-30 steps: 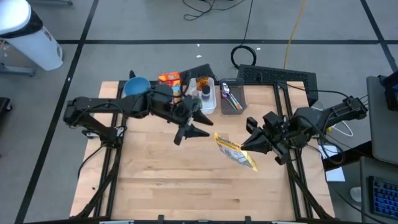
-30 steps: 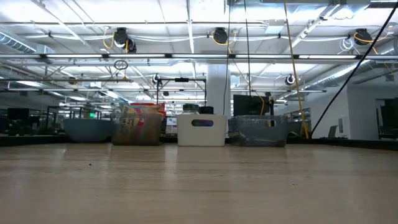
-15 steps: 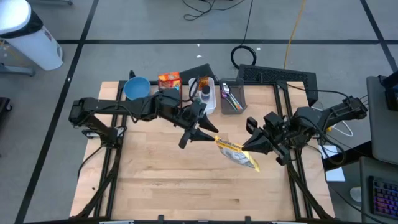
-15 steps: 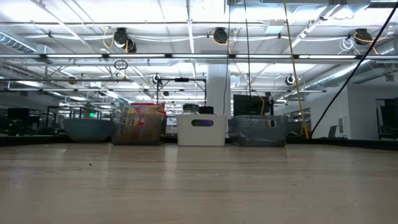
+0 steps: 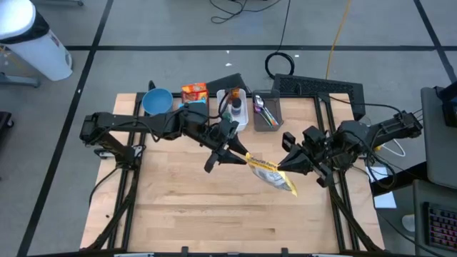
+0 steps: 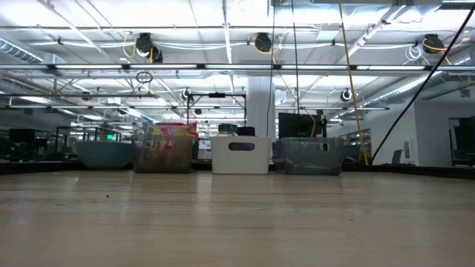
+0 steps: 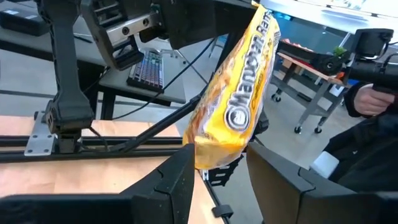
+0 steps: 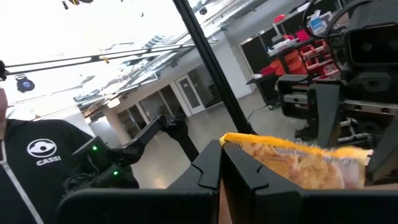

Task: Pick & Place Food Item
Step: Put the yellow noodle pack into the left black bin

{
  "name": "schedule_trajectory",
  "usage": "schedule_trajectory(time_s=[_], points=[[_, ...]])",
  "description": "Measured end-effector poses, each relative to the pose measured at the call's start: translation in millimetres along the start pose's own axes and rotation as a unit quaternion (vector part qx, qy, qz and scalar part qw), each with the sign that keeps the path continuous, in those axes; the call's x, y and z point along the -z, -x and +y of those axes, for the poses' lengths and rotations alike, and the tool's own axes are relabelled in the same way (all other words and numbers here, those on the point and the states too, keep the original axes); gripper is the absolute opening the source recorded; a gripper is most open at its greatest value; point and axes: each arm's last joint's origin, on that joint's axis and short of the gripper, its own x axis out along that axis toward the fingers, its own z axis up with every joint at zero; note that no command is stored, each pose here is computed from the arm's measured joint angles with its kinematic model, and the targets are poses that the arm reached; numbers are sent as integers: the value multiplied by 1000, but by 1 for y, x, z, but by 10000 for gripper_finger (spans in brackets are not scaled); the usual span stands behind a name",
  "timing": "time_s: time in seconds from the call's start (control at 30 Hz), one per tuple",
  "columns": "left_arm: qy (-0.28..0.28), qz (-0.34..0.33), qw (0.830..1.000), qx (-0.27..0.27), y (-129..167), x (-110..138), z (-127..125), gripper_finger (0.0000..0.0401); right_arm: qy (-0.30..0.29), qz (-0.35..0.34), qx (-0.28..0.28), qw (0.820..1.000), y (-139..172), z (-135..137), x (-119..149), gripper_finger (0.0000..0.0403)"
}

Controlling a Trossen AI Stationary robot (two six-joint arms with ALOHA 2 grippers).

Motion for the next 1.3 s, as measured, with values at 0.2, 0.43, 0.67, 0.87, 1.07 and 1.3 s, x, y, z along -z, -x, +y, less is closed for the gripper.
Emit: schedule_trajectory(time_s=[0.2,0.43,0.67,0.87,1.07,1.3], points=[[-1,4,1000,-1,0,1,0,144,1,-5,-1,1000,0,-1,-1,0],[-8,-2,1000,1,0,-1,0,106,0,-4,-13,1000,0,0,-2,0],[-18,-20,1000,6,0,-4,-1,93,1,-4,-13,1000,0,0,-2,0],[-19,-29,999,8,0,-6,-2,93,1,-3,-13,1000,0,0,-2,0],[-29,-47,998,27,1,-11,-4,92,1,-3,-13,1000,0,0,-2,0],[-33,-48,998,30,1,-11,-4,92,1,-3,-13,1000,0,0,-2,0]])
